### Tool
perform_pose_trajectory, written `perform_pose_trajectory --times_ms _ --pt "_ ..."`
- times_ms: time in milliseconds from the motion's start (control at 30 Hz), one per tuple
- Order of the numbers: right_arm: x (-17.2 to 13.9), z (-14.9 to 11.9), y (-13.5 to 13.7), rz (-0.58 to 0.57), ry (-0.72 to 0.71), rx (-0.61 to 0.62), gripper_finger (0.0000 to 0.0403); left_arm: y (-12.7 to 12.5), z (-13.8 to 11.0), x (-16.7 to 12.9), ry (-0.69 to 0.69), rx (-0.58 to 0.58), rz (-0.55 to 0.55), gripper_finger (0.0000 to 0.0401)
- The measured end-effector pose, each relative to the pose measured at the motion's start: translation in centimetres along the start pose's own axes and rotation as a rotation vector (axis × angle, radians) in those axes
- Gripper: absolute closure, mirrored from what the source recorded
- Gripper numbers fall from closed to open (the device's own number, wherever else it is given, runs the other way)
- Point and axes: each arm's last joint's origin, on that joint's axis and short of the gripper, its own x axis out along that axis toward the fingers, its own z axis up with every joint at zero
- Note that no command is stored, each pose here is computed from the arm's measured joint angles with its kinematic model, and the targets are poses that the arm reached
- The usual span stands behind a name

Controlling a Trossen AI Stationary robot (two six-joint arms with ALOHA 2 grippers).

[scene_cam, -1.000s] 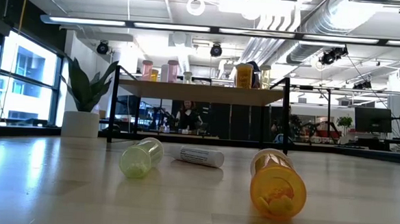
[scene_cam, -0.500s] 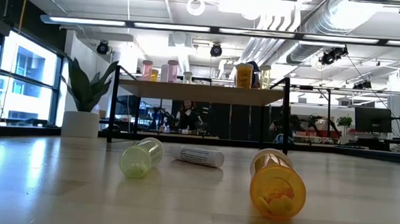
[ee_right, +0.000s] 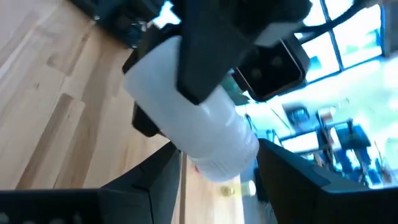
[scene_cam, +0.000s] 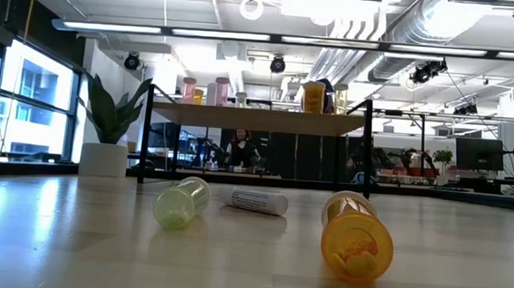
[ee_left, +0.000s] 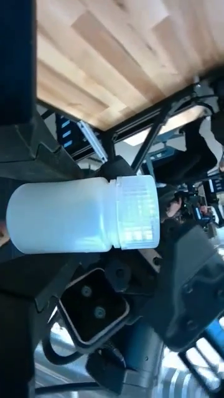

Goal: Pick and place medicine bottles onto shelf by color
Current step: Put the white pill bottle on the shelf

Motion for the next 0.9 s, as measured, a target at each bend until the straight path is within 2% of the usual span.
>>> perform_pose_trajectory --times_ms 400,667,900 --pt "0.4 -0.7 -1.1 -0.217 0.117 0.275 0.02 0.7 3.1 -1.0 -0.019 0.177 0.0 0.0258" --pt "1.4 -1.6 -2.2 -0.309 0.133 0.562 0.02 1.2 5.1 -1.8 -0.054 0.403 0.021 0.0258" --pt "2.6 -2.7 -3.5 -0.366 0.144 0.747 0.02 1.7 6.6 -2.5 -0.106 0.585 0.061 0.0256"
